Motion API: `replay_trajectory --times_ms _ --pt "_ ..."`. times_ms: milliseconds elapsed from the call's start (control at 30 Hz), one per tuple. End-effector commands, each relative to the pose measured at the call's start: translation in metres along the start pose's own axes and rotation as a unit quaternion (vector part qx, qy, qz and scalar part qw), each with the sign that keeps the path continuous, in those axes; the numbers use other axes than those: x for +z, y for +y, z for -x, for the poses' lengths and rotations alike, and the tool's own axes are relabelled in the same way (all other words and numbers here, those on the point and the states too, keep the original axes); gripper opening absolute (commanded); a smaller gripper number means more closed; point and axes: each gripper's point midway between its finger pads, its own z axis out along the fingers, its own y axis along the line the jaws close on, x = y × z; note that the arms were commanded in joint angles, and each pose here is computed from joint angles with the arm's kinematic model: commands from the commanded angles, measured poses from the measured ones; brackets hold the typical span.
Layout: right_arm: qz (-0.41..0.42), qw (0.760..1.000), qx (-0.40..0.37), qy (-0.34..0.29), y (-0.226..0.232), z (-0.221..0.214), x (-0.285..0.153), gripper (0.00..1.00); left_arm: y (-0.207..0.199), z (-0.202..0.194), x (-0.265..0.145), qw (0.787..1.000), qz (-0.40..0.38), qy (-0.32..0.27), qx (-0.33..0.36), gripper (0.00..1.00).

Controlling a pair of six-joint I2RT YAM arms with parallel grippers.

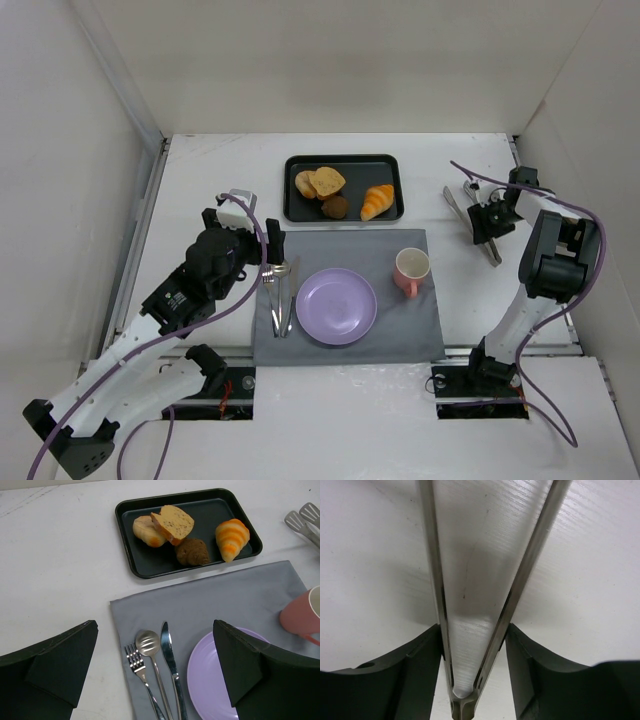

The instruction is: Place the bread

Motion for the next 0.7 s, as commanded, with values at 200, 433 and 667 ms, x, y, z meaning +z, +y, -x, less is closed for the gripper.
replay_trajectory --times_ms 200,433,667 --pt "-0.002 0.997 0.009 -0.079 0.007 0.041 -0.035 0.52 -0.002 0.02 -0.005 0.999 -0.006 -0.03 -0.011 1.0" --pt "0.001 0.982 -0.012 -0.189 0.022 0.093 -0.099 0.52 0.0 0.021 -0.005 0.999 0.0 -0.032 -0.011 1.0" --pt "0.016 0.959 -0.056 -0.279 0.06 0.141 -0.161 0.52 0.004 0.023 -0.007 0.999 0.008 -0.037 -0.013 1.0"
